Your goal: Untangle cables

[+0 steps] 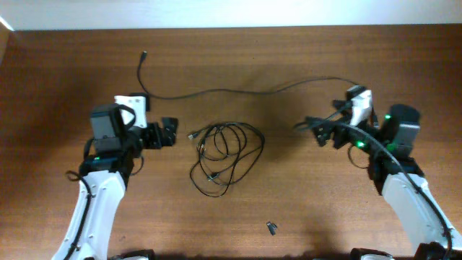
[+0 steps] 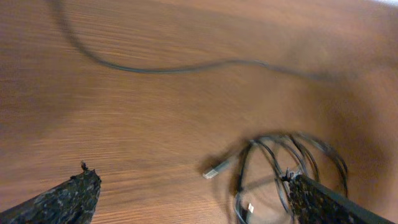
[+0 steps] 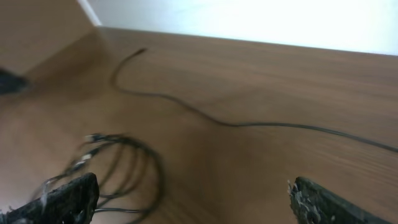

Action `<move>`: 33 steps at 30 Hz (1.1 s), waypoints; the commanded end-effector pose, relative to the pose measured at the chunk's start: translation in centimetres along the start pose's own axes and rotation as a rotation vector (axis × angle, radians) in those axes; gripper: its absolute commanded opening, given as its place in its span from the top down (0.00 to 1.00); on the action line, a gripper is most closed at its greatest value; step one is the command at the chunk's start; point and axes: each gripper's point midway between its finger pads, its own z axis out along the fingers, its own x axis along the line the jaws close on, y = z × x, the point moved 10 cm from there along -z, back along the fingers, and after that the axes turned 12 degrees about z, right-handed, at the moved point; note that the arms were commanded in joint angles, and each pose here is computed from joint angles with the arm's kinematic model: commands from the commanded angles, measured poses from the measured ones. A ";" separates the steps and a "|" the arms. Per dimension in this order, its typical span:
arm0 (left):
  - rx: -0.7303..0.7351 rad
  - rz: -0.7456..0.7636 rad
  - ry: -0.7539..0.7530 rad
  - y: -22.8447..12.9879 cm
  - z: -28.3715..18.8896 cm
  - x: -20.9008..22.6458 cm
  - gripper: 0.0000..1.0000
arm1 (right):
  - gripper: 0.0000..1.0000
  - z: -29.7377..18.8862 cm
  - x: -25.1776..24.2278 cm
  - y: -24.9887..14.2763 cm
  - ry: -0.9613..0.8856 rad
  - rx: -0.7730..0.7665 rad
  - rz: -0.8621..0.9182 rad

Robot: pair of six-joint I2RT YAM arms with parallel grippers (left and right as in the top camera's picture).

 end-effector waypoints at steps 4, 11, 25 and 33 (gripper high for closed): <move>0.057 0.400 -0.183 -0.7 0.6 -4.6 0.01 | 0.01 2.1 1.2 -0.4 -0.171 -0.022 0.395; 0.116 0.479 -0.049 -1.0 0.8 -4.0 0.00 | 0.01 2.6 1.6 -0.5 -0.163 -0.023 0.510; 0.179 0.493 -0.230 -2.9 4.1 -4.4 0.00 | 0.01 3.4 0.2 -1.9 -0.246 0.008 0.542; 0.181 0.586 -0.334 -3.9 5.0 -4.8 0.00 | 0.01 3.4 0.2 -1.9 -0.245 0.008 0.541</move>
